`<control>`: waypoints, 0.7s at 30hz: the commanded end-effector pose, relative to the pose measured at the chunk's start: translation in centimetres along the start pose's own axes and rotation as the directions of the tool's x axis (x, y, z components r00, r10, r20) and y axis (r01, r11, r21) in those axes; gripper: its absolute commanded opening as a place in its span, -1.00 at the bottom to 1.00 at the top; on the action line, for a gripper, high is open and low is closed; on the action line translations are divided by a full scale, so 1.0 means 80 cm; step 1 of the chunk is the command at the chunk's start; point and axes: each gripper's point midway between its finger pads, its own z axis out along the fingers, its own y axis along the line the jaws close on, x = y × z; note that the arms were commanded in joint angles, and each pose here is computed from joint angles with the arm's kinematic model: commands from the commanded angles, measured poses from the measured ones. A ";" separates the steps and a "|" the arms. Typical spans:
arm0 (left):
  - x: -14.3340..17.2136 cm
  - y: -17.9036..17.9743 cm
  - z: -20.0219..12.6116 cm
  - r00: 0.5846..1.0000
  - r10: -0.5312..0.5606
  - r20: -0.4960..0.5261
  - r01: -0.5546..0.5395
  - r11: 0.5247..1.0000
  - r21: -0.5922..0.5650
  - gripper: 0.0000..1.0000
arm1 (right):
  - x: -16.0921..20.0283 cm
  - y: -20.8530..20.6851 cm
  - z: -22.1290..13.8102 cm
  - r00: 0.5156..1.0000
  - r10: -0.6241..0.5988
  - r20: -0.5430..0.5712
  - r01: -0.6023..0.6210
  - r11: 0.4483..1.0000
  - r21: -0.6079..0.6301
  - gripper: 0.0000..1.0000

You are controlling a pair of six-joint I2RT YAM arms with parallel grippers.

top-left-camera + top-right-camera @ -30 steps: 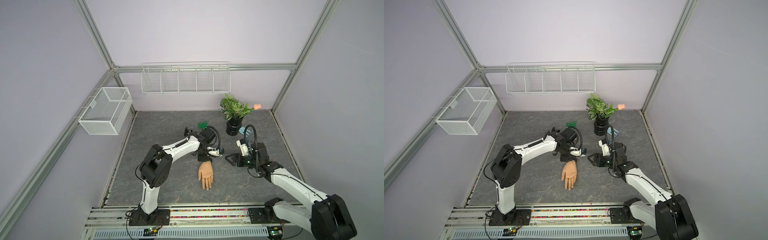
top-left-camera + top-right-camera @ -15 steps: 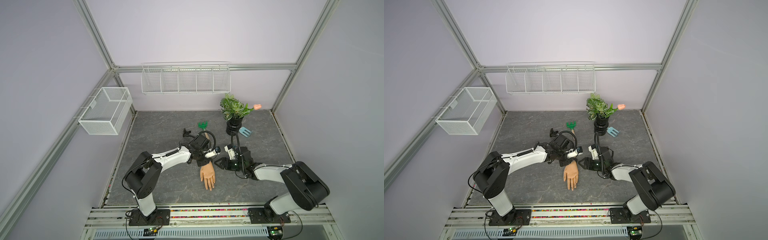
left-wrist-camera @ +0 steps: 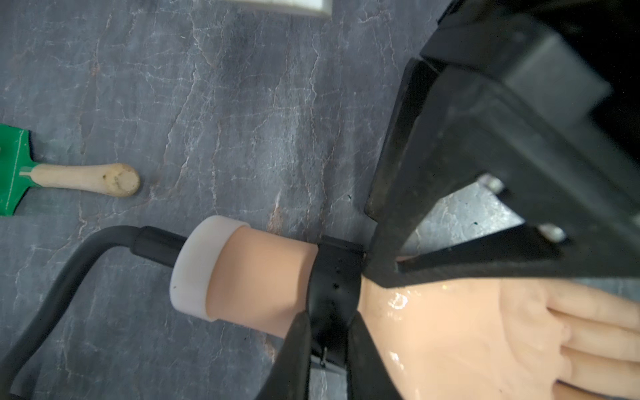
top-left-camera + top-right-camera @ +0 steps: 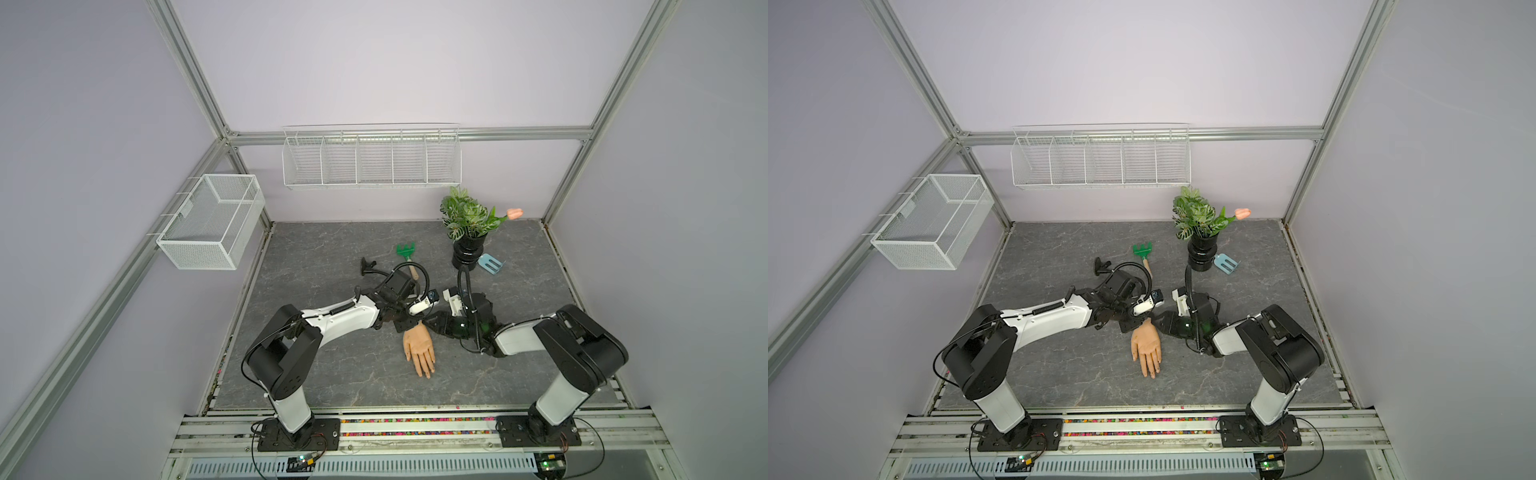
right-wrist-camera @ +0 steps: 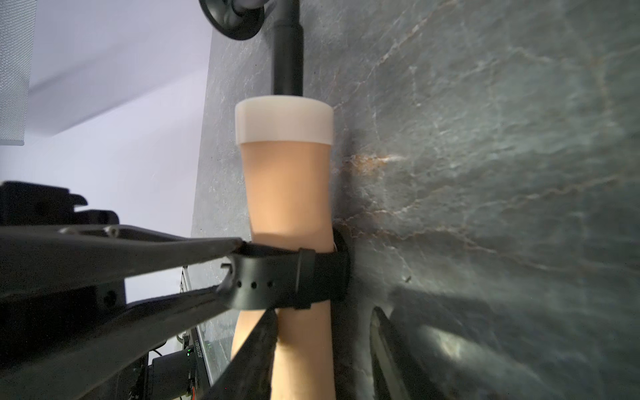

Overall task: Take off the watch
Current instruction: Untie the watch from the hand.

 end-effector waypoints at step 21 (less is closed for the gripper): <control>-0.009 0.003 -0.039 0.871 -0.327 0.367 0.375 0.925 -0.067 -0.59 | -0.032 -0.003 -0.062 0.985 -0.135 0.105 0.111 0.971 0.213 -0.01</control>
